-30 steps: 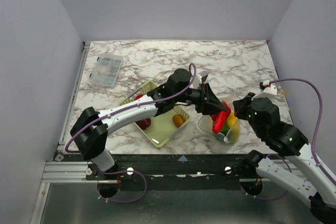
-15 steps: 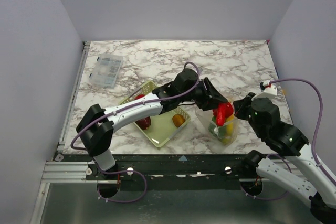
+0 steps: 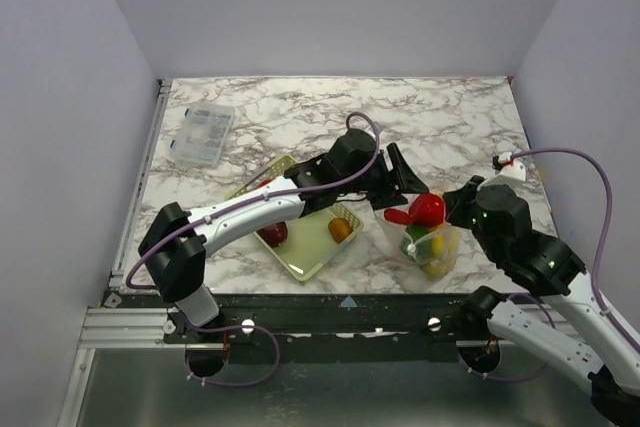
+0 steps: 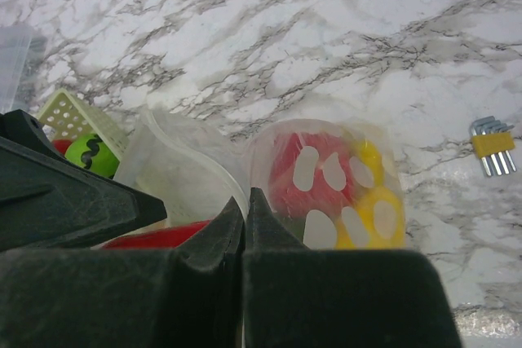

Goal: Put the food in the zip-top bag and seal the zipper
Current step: Place the fake vegetable in the zipper food storage bag, then adjust the zipper food storage bag at the center of the board.

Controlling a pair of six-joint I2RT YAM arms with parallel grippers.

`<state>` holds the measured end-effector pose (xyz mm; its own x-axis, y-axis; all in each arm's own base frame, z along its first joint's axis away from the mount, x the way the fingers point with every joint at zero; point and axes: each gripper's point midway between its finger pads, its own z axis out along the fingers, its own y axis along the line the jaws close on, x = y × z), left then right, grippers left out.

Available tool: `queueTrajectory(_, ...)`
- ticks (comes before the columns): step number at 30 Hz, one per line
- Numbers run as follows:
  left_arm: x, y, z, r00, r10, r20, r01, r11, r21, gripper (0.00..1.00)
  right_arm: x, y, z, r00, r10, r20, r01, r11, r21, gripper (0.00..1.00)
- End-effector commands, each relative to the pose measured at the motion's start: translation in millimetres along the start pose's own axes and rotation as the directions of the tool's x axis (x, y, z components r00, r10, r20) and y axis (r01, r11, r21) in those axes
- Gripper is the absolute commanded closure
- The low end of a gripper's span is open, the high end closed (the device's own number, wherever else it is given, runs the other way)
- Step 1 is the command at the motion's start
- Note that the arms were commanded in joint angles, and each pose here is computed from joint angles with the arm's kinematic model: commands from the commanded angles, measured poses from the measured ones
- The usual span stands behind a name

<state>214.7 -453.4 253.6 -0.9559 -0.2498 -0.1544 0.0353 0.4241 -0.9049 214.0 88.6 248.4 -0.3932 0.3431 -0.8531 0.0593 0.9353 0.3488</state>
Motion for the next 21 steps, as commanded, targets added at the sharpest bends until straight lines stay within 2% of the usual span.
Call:
queueTrajectory(1,-3,-9,-11,0.98,0.197,0.008,-0.196,0.98,-0.042,0.34,-4,5,1,1.0,0.013,0.018,-0.013,1.0,-0.013,0.99)
queueTrajectory(4,0,-10,-12,0.966,0.26,-0.001,-0.26,0.964,-0.052,0.33,-5,5,1,1.0,0.017,0.022,-0.016,1.0,-0.018,0.99)
queueTrajectory(7,2,-30,-26,0.926,0.376,0.038,-0.377,0.926,0.028,0.33,-6,5,1,1.0,0.014,0.022,-0.014,1.0,-0.013,0.99)
queueTrajectory(10,3,-42,-49,0.821,0.563,0.095,-0.571,0.817,0.087,0.34,-5,7,1,1.0,0.008,0.016,-0.008,1.0,-0.021,0.99)
queueTrajectory(12,-2,-38,-64,0.745,0.656,0.12,-0.665,0.744,0.062,0.33,-4,9,2,1.0,-0.001,0.005,0.002,1.0,-0.026,0.99)
queueTrajectory(13,-4,-30,-68,0.701,0.705,0.107,-0.712,0.7,0.048,0.3,-2,10,3,1.0,-0.007,-0.002,0.006,1.0,-0.03,0.99)
queueTrajectory(16,-8,-6,-72,0.623,0.782,0.013,-0.783,0.623,0.002,0.21,0,14,3,1.0,-0.018,-0.017,0.017,0.998,-0.052,0.99)
queueTrajectory(18,-11,13,-68,0.61,0.79,-0.061,-0.793,0.608,-0.044,0.19,1,19,2,0.999,-0.022,-0.023,0.021,0.997,-0.079,0.99)
queueTrajectory(21,-7,27,-54,0.597,0.79,-0.138,-0.799,0.601,-0.021,0.19,2,25,0,0.999,-0.031,-0.032,0.027,0.993,-0.116,0.99)
